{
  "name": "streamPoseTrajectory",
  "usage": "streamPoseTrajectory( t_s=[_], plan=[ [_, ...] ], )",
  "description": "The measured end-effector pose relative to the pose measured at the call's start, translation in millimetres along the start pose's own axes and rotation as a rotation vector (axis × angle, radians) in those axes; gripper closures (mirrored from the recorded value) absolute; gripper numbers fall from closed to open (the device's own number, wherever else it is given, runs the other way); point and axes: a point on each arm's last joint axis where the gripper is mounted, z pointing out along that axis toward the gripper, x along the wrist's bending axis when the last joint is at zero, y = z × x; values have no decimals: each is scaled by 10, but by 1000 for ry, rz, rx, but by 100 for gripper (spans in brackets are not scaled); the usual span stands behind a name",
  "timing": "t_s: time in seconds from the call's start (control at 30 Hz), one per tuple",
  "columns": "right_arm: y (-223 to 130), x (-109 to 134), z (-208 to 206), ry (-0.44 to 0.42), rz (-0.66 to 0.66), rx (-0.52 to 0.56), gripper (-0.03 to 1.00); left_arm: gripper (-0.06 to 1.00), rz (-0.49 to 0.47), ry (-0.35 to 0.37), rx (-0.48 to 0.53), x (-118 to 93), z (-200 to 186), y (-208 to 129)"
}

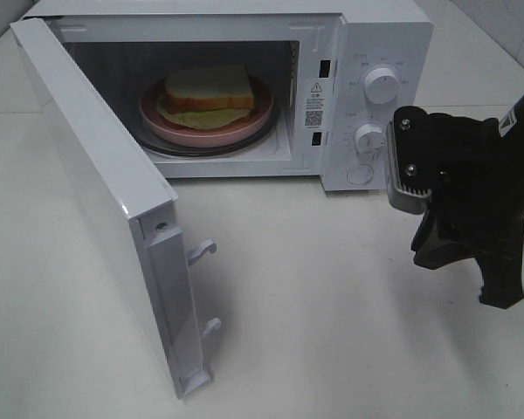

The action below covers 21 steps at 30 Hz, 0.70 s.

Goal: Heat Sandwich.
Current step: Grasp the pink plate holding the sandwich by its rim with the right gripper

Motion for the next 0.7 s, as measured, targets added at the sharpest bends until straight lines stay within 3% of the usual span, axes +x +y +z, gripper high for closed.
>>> streamPoseTrajectory(
  t_s=[0.13, 0.23, 0.27, 0.4, 0.43, 0.47, 0.57, 0.7],
  plan=[
    [-5, -8, -4, -6, -113, 8, 79, -5, 0, 0, 0, 0, 0, 0],
    [-37, -24, -4, -20, -186, 45, 66, -5, 0, 0, 0, 0, 0, 0],
    [-37, -24, -4, -20, -186, 45, 66, -5, 0, 0, 0, 0, 0, 0],
    [-66, -38, -6, -32, -215, 79, 41, -5, 0, 0, 0, 0, 0, 0],
    [-66, -38, -6, -32, -215, 79, 41, -5, 0, 0, 0, 0, 0, 0],
    [-66, -38, -6, -33, -198, 78, 30, -5, 0, 0, 0, 0, 0, 0],
    [-66, -38, -6, -35, -149, 77, 12, -5, 0, 0, 0, 0, 0, 0],
    [-66, -38, -6, -36, -117, 77, 5, -5, 0, 0, 0, 0, 0, 0]
  ],
)
